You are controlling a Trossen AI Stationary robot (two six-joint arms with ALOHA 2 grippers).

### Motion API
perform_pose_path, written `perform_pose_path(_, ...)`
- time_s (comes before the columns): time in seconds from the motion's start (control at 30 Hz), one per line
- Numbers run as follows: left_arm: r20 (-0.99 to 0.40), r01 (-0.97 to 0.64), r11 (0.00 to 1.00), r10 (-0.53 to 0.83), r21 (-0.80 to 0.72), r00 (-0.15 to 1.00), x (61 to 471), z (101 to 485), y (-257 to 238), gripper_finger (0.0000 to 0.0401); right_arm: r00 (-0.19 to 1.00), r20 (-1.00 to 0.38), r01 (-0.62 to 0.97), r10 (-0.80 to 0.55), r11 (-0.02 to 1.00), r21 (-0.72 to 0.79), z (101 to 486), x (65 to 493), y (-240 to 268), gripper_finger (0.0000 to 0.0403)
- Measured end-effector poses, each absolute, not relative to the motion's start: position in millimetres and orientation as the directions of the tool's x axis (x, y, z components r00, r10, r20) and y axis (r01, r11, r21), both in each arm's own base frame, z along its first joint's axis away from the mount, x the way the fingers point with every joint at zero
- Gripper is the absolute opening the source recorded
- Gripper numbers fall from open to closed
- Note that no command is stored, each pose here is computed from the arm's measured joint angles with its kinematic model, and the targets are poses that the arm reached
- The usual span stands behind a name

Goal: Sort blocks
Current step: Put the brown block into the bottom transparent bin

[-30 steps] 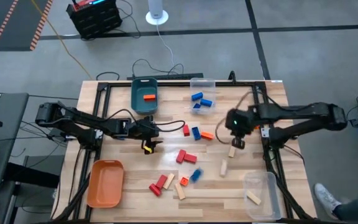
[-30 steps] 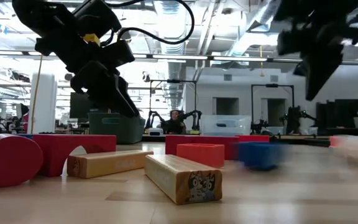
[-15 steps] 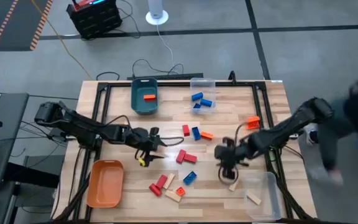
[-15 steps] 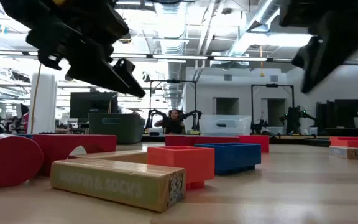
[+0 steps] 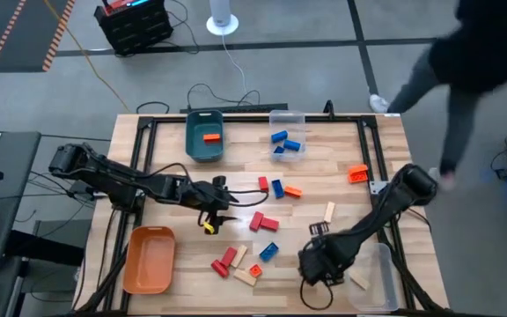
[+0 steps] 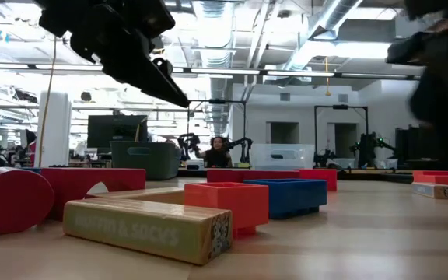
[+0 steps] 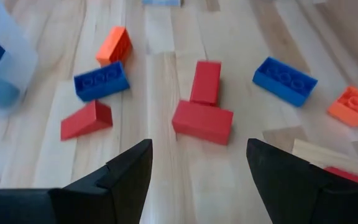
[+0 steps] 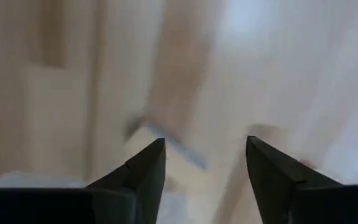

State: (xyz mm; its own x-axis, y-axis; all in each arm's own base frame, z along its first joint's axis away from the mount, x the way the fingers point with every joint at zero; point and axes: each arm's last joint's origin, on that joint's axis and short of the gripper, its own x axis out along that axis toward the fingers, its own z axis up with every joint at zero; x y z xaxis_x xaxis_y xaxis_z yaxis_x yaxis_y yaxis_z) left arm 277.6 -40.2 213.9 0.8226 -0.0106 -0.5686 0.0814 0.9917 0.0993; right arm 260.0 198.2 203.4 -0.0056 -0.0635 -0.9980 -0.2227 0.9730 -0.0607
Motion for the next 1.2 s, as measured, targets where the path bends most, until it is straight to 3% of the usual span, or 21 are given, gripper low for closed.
perform_pose_path(0.2, -0.606, 0.055, 0.996, -0.006, 0.063, 0.795, 276, 212, -40, 0.0254, -0.151, -0.987, -0.331, -0.057, 0.944, -0.004, 189, 260, 214, 0.0256)
perform_pose_path(0.4, -0.622, 0.027, 0.999, -0.009, 0.018, 0.783, 274, 211, -41, 0.0254, -0.238, -0.96, -0.453, -0.147, 0.891, -0.024, 159, 251, 230, 0.026)
perform_pose_path(0.63, -0.634, 0.03, 0.999, -0.012, 0.018, 0.773, 273, 209, -43, 0.0254, -0.232, -0.939, -0.53, -0.252, 0.842, -0.095, 137, 248, 238, 0.0253)
perform_pose_path(0.77, -0.639, 0.031, 0.999, -0.011, 0.019, 0.769, 272, 209, -43, 0.0254, -0.23, -0.942, -0.552, -0.245, 0.83, -0.081, 136, 252, 235, 0.0211)
perform_pose_path(1.07, -0.649, 0.018, 1.0, 0.0, 0.021, 0.761, 264, 216, -41, 0.0254, -0.26, -0.949, -0.587, -0.179, 0.809, 0.009, 137, 265, 223, 0.0031)
perform_pose_path(1.2, -0.629, 0.0, 1.0, 0.018, 0.028, 0.777, 258, 225, -39, 0.0254, -0.253, -0.954, -0.533, -0.162, 0.846, -0.002, 145, 276, 205, 0.0008)
